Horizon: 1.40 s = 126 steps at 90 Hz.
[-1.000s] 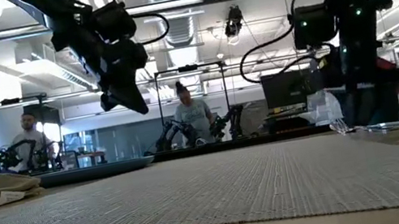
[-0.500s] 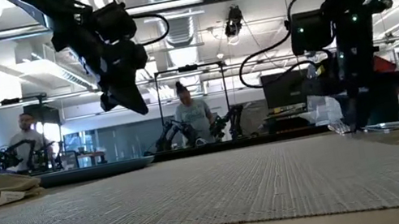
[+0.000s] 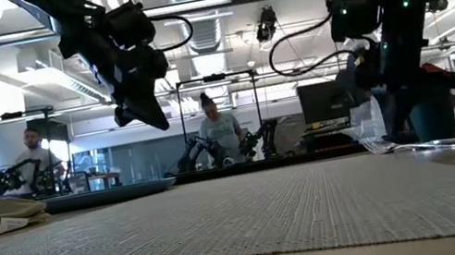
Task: Set table place
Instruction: Put the silver fork on the brown table napkin
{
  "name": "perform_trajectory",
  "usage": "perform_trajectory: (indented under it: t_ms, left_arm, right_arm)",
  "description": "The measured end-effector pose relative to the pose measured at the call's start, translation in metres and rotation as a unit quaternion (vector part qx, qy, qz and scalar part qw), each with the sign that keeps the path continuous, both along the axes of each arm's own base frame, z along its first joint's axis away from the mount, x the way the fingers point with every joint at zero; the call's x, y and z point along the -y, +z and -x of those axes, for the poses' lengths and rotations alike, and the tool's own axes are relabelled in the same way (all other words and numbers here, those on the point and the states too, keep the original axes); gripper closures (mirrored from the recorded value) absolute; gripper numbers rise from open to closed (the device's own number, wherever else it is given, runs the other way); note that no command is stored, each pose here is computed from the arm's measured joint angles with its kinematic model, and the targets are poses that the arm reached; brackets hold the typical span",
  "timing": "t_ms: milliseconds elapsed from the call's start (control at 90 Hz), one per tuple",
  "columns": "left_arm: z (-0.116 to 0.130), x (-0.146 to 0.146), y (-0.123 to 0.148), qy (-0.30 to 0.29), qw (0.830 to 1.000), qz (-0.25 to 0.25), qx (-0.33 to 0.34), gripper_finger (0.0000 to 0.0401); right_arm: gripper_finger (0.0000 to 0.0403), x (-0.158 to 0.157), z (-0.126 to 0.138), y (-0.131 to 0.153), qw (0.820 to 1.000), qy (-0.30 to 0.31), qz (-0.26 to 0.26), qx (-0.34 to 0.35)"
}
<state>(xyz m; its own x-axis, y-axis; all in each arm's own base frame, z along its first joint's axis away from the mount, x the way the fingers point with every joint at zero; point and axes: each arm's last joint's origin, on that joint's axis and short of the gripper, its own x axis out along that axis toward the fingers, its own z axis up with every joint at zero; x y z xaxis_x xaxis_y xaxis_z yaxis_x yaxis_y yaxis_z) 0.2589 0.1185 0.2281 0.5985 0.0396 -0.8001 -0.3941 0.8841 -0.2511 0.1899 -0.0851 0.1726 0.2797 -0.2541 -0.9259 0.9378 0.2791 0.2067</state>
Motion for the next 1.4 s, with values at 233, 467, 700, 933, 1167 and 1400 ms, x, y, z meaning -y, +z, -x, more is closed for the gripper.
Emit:
perform_trajectory:
  t_ms: [233,467,700,933,1167,1400]
  left_arm:
    - [0.0,0.0,0.0,-0.001,1.0,-0.001,0.001,0.0401]
    - [0.0,0.0,0.0,-0.001,1.0,-0.001,0.001,0.0401]
    - [0.0,0.0,0.0,-0.001,1.0,-0.001,0.001,0.0401]
    - [0.0,0.0,0.0,-0.001,1.0,-0.001,0.001,0.0401]
    - [0.0,0.0,0.0,-0.001,1.0,-0.001,0.001,0.0401]
    - [0.0,0.0,0.0,-0.002,1.0,-0.001,0.001,0.0401]
  right_arm:
    - [0.0399,-0.003,0.002,0.003,0.999,0.028,0.008,-0.015]
    - [0.0338,-0.001,-0.004,-0.017,0.996,0.059,-0.011,-0.067]
    - [0.0255,0.001,-0.01,-0.03,0.993,0.083,-0.02,-0.083]
    - [0.0267,0.003,-0.012,-0.036,0.993,0.068,-0.018,-0.1]
    - [0.0392,0.003,-0.011,-0.04,0.991,0.055,-0.011,-0.12]
    - [0.0403,0.0,-0.01,-0.022,0.996,0.053,-0.009,-0.074]
